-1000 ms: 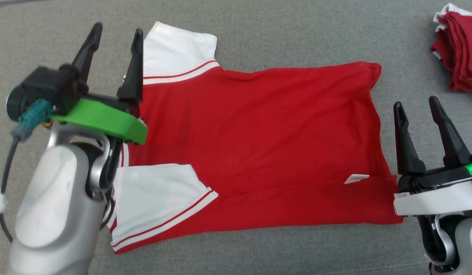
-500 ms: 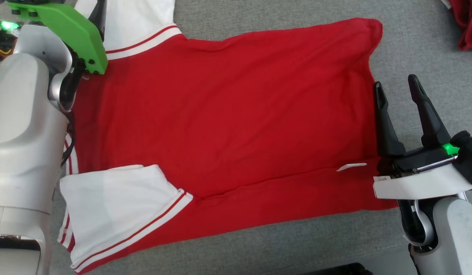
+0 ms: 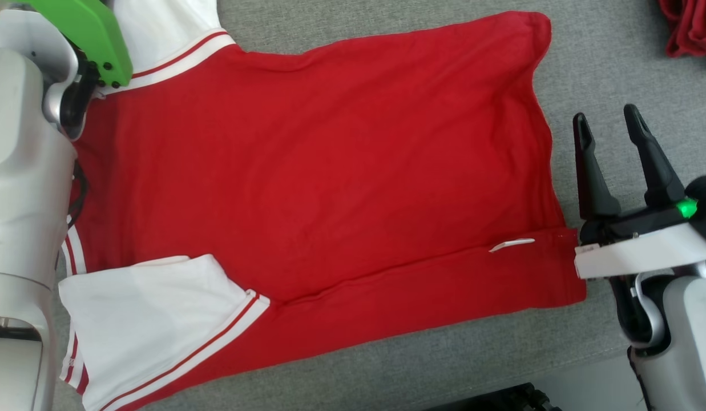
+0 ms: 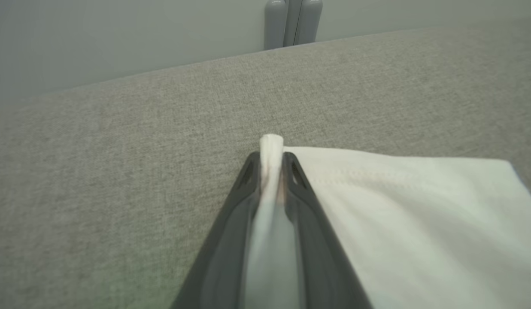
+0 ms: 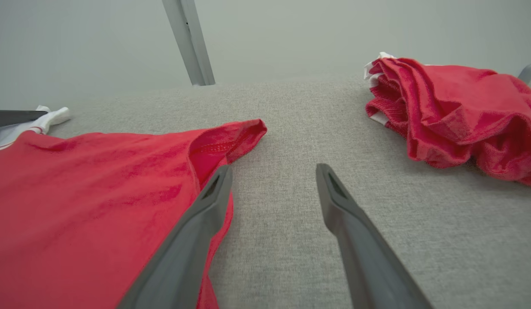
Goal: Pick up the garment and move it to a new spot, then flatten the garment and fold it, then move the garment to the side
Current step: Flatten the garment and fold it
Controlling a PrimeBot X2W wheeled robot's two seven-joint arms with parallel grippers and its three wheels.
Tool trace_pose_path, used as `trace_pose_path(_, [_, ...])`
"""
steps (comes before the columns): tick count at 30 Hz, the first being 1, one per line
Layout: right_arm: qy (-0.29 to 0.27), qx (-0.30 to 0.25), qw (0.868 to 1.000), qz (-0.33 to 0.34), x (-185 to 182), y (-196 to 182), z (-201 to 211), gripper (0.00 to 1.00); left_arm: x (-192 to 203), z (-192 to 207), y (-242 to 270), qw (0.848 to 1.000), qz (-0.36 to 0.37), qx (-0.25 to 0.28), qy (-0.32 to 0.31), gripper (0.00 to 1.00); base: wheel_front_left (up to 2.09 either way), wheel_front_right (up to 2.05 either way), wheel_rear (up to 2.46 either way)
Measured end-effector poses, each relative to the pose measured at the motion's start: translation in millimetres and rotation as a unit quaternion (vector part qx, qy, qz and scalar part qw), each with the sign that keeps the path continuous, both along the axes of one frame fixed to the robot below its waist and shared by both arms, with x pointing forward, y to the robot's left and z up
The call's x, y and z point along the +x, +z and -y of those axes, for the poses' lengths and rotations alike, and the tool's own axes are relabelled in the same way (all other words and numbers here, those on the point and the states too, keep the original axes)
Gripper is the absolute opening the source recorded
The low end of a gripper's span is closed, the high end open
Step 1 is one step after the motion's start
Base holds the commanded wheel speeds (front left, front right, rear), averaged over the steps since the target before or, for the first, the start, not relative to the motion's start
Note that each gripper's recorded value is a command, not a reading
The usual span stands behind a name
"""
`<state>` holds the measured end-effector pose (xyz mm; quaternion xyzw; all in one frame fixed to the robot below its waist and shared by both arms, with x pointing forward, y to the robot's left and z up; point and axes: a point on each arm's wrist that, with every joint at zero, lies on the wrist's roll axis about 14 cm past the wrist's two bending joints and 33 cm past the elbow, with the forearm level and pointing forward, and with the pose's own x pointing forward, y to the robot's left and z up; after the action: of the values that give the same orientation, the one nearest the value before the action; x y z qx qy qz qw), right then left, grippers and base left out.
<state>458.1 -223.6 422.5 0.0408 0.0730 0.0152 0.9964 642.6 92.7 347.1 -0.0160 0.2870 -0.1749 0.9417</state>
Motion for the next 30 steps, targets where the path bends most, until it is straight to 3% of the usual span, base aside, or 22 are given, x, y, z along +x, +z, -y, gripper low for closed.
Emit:
trace_pose_path(13, [0.058,0.003,0.998,0.001,69,-1,-13,1.0,-3,-8,11,0.999,0.032,-0.006,0.002,0.0,0.0,0.0,0.0])
trace_pose_path(19, [0.07,-0.001,0.994,-0.083,80,-36,-11,1.0,-6,-10,14,0.999,0.04,-0.013,0.004,0.0,0.0,0.0,0.0])
trace_pose_path(20, [0.073,0.002,0.993,-0.097,80,-42,-13,0.68,-7,-11,15,0.999,0.042,-0.014,0.006,0.0,0.0,0.0,0.0])
trace_pose_path(21, [0.076,0.004,0.992,-0.104,80,-44,-14,0.46,-7,-12,16,0.999,0.043,-0.016,0.008,0.0,0.0,0.0,0.0])
trace_pose_path(22, [0.079,0.007,0.991,-0.109,82,-45,-15,0.35,-7,-13,17,0.999,0.047,-0.017,0.01,0.0,0.0,0.0,0.0])
trace_pose_path(23, [0.084,0.006,0.99,-0.113,84,-45,-17,0.0,-7,-14,19,0.998,0.052,-0.019,0.011,0.0,0.0,0.0,0.0])
trace_pose_path(27, [0.093,0.003,0.99,-0.11,87,-39,-18,0.0,-4,-15,33,0.996,0.084,-0.029,0.015,0.0,0.0,0.0,0.0])
trace_pose_path(30, [0.093,-0.004,0.993,-0.07,96,-18,-13,0.0,1,-20,52,0.992,0.122,-0.039,0.022,0.0,0.0,0.0,0.0])
